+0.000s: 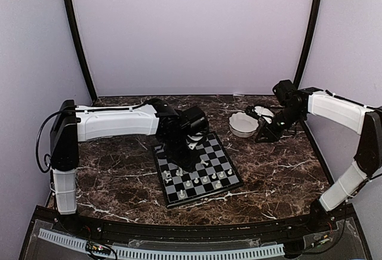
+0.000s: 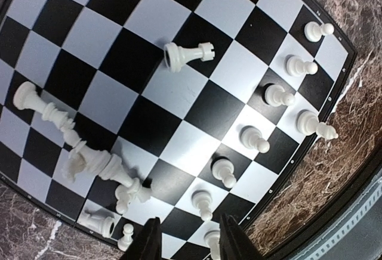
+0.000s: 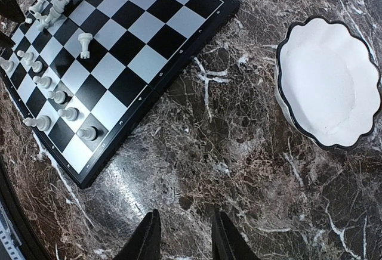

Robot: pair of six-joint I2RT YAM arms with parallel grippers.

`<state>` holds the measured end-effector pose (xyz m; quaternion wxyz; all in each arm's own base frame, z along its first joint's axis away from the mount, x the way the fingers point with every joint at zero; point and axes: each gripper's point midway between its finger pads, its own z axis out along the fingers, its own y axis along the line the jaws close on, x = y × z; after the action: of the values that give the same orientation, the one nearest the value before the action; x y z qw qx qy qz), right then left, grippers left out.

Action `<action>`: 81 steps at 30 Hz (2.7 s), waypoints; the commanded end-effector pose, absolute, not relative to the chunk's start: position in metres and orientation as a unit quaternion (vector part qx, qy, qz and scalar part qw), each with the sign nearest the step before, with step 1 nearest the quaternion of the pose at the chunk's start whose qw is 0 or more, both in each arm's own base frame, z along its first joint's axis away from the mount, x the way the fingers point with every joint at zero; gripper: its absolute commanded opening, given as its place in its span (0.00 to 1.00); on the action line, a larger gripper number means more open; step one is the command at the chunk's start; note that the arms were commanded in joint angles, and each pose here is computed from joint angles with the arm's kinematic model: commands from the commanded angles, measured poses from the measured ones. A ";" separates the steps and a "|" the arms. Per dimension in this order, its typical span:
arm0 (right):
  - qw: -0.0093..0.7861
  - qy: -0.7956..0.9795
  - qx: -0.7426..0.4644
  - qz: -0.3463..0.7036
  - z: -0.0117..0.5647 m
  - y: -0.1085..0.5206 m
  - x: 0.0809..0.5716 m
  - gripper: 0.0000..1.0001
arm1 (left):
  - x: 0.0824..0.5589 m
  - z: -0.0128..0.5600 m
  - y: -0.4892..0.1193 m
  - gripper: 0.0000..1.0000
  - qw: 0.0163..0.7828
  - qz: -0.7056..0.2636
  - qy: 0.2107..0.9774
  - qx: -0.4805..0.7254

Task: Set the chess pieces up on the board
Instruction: Place the pawn on c2, then pick up the pawn from the chessboard, then place the pawn on b2.

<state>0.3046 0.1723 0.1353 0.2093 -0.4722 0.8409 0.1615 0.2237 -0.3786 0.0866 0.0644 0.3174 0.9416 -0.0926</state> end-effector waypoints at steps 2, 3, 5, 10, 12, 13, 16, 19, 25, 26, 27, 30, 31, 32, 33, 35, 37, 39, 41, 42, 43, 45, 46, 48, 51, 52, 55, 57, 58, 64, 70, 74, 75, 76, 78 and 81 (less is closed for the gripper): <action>0.217 0.838 -0.476 0.154 0.141 0.173 0.314 0.31 | 0.240 0.102 -0.338 0.34 0.085 -0.045 0.968 0.233; 0.217 0.838 -0.476 0.154 0.141 0.173 0.314 0.31 | 0.243 0.099 -0.333 0.34 0.082 -0.039 0.972 0.218; 0.217 0.839 -0.475 0.154 0.141 0.172 0.313 0.31 | 0.243 0.095 -0.329 0.34 0.075 -0.036 0.975 0.205; 0.214 0.839 -0.476 0.155 0.139 0.172 0.311 0.31 | 0.241 0.085 -0.328 0.31 0.057 -0.038 0.978 0.199; 0.213 0.839 -0.476 0.156 0.138 0.172 0.311 0.31 | 0.240 0.081 -0.330 0.29 0.051 -0.042 0.978 0.200; 0.213 0.839 -0.476 0.156 0.138 0.172 0.311 0.31 | 0.240 0.079 -0.332 0.28 0.050 -0.043 0.977 0.201; 0.213 0.839 -0.476 0.156 0.138 0.172 0.311 0.31 | 0.238 0.076 -0.337 0.28 0.040 -0.056 0.977 0.204; 0.213 0.839 -0.475 0.156 0.137 0.172 0.312 0.31 | 0.238 0.073 -0.338 0.27 0.033 -0.058 0.977 0.204; 0.212 0.840 -0.475 0.156 0.137 0.171 0.310 0.31 | 0.241 0.065 -0.336 0.23 0.028 -0.055 0.977 0.204; 0.212 0.840 -0.476 0.155 0.136 0.171 0.310 0.31 | 0.243 0.063 -0.336 0.22 0.027 -0.055 0.977 0.204; 0.212 0.840 -0.476 0.155 0.136 0.171 0.310 0.31 | 0.243 0.062 -0.337 0.22 0.027 -0.055 0.977 0.204; 0.211 0.840 -0.476 0.153 0.135 0.170 0.309 0.31 | 0.243 0.057 -0.338 0.21 0.023 -0.055 0.977 0.206; 0.210 0.840 -0.476 0.153 0.135 0.170 0.308 0.31 | 0.243 0.056 -0.338 0.21 0.021 -0.056 0.977 0.207; 0.210 0.840 -0.476 0.153 0.135 0.170 0.308 0.31 | 0.244 0.054 -0.338 0.20 0.019 -0.055 0.977 0.207; 0.210 0.840 -0.476 0.153 0.135 0.170 0.308 0.31 | 0.243 0.052 -0.338 0.20 0.017 -0.054 0.977 0.207; 0.210 0.840 -0.476 0.152 0.135 0.170 0.308 0.31 | 0.242 0.051 -0.337 0.19 0.015 -0.053 0.977 0.208; 0.211 0.840 -0.477 0.151 0.135 0.170 0.309 0.31 | 0.242 0.051 -0.337 0.17 0.014 -0.052 0.976 0.209; 0.211 0.840 -0.476 0.151 0.135 0.170 0.310 0.31 | 0.242 0.050 -0.337 0.13 0.014 -0.052 0.976 0.211; 0.210 0.840 -0.476 0.151 0.135 0.170 0.310 0.31 | 0.243 0.051 -0.337 0.08 0.016 -0.051 0.975 0.214; 0.211 0.840 -0.476 0.151 0.135 0.170 0.311 0.31 | 0.243 0.052 -0.337 0.07 0.017 -0.050 0.975 0.215; 0.211 0.840 -0.476 0.151 0.135 0.170 0.311 0.31 | 0.244 0.053 -0.336 0.05 0.019 -0.049 0.975 0.216; 0.211 0.840 -0.476 0.152 0.136 0.171 0.311 0.31 | 0.246 0.057 -0.335 0.03 0.021 -0.042 0.975 0.217; 0.211 0.840 -0.476 0.152 0.136 0.171 0.311 0.31 | 0.246 0.060 -0.334 0.03 0.022 -0.040 0.975 0.219; 0.210 0.840 -0.476 0.153 0.135 0.171 0.311 0.31 | 0.247 0.067 -0.332 0.01 0.025 -0.036 0.975 0.219; 0.208 0.840 -0.476 0.155 0.134 0.172 0.311 0.31 | 0.245 0.081 -0.329 0.00 0.035 -0.041 0.974 0.219; 0.208 0.840 -0.476 0.156 0.135 0.172 0.311 0.31 | 0.243 0.084 -0.330 0.00 0.035 -0.047 0.974 0.221; 0.208 0.839 -0.477 0.158 0.135 0.173 0.312 0.31 | 0.233 0.095 -0.333 0.00 0.041 -0.064 0.969 0.236; 0.208 0.839 -0.478 0.157 0.136 0.174 0.312 0.31 | 0.222 0.096 -0.336 0.00 0.035 -0.078 0.963 0.254; 0.208 0.839 -0.478 0.158 0.136 0.175 0.312 0.31 | 0.218 0.096 -0.338 0.00 0.030 -0.084 0.962 0.259; 0.206 0.838 -0.481 0.155 0.135 0.174 0.309 0.31 | 0.194 0.084 -0.347 0.00 -0.004 -0.120 0.948 0.295; 0.199 0.839 -0.481 0.156 0.131 0.173 0.303 0.31 | 0.193 0.078 -0.352 0.00 -0.006 -0.127 0.947 0.296; 0.199 0.839 -0.482 0.155 0.132 0.172 0.302 0.31 | 0.194 0.074 -0.354 0.00 -0.011 -0.124 0.948 0.292; 0.199 0.839 -0.483 0.155 0.131 0.173 0.302 0.31 | 0.193 0.072 -0.353 0.00 -0.014 -0.121 0.949 0.291; 0.199 0.839 -0.483 0.154 0.131 0.173 0.302 0.31 | 0.193 0.070 -0.352 0.00 -0.017 -0.118 0.950 0.290; 0.200 0.838 -0.483 0.155 0.132 0.173 0.302 0.31 | 0.191 0.067 -0.350 0.00 -0.022 -0.112 0.950 0.290; 0.199 0.838 -0.483 0.156 0.131 0.173 0.302 0.31 | 0.188 0.063 -0.348 0.00 -0.028 -0.106 0.950 0.292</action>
<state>0.3052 0.1726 0.1293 0.1978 -0.4777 0.8414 0.1573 0.1951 -0.3511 0.0675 -0.0135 0.2875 0.9510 -0.1128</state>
